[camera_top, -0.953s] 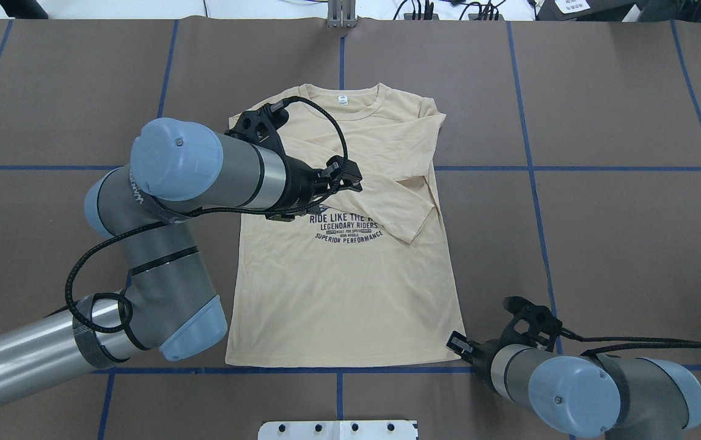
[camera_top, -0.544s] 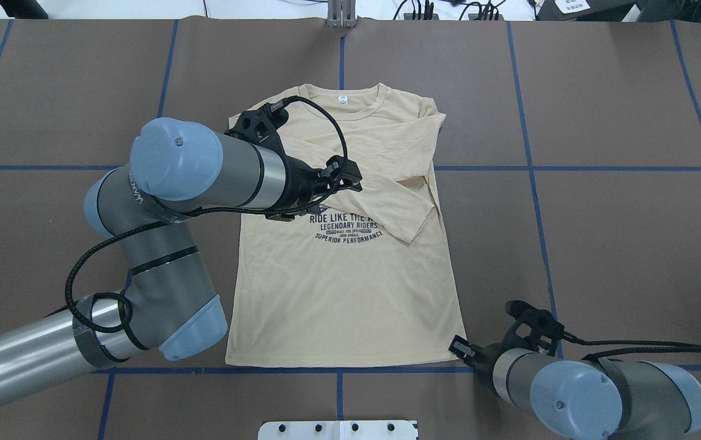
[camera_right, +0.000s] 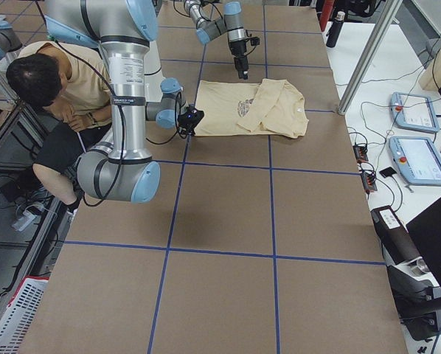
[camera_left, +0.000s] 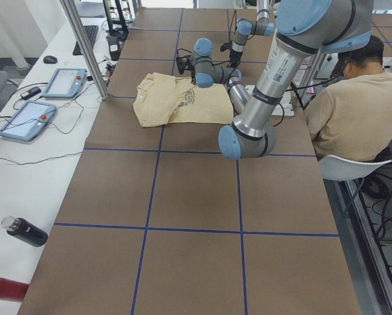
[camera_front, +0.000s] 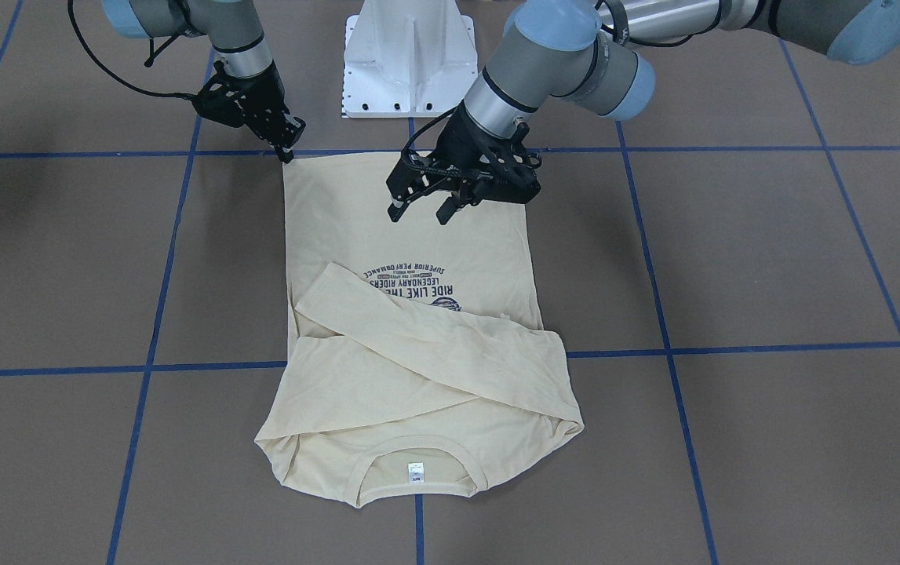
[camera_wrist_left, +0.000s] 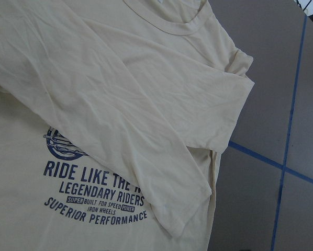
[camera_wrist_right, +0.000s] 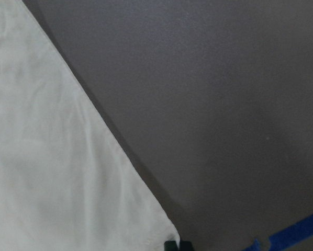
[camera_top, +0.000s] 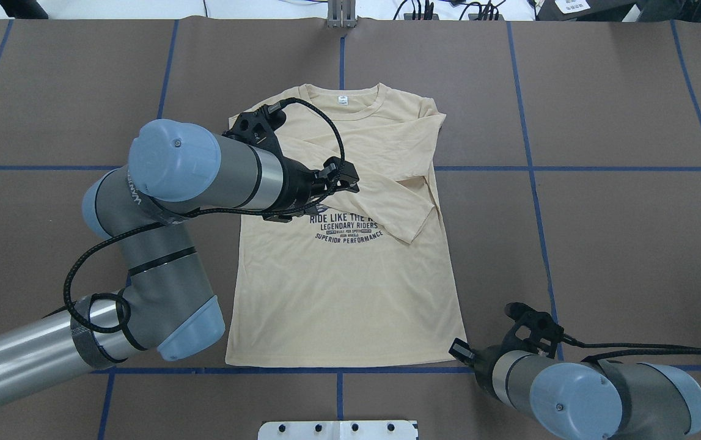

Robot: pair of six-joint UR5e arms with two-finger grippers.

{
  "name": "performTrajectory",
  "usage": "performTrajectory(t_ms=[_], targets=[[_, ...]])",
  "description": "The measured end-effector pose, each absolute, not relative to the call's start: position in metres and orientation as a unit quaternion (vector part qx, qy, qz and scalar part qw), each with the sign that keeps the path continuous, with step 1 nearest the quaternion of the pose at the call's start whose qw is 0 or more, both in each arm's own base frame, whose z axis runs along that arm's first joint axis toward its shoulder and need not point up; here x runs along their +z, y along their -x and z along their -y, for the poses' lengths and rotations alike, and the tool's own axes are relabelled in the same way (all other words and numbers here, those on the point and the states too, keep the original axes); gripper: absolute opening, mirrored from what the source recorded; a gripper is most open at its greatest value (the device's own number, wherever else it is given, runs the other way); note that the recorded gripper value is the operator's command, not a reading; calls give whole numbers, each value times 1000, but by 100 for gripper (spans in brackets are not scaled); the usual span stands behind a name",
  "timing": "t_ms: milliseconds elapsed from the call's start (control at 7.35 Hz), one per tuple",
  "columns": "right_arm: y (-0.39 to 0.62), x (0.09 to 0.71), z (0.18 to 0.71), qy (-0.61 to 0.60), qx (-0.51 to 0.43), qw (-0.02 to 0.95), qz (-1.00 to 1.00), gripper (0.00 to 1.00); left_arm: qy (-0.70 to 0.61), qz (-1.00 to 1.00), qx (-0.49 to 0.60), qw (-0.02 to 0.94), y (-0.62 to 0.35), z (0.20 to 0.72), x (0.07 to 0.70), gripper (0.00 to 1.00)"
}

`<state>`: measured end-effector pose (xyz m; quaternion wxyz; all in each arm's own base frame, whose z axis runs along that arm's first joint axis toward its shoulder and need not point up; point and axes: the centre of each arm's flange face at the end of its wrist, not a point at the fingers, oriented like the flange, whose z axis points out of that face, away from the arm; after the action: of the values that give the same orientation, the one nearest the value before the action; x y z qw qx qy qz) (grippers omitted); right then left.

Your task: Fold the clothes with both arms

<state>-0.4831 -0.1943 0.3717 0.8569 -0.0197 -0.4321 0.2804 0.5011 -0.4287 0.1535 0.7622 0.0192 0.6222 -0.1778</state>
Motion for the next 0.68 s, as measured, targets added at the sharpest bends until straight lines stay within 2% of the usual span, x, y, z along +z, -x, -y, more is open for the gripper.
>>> performTrajectory(t_ms=[272, 681], targets=[[477, 365, 195, 21, 281, 854, 438, 0, -13, -613, -200, 764, -507, 421, 167, 87], [453, 356, 192, 25, 279, 850, 446, 0, -12, -545, -263, 796, -524, 327, 236, 85]])
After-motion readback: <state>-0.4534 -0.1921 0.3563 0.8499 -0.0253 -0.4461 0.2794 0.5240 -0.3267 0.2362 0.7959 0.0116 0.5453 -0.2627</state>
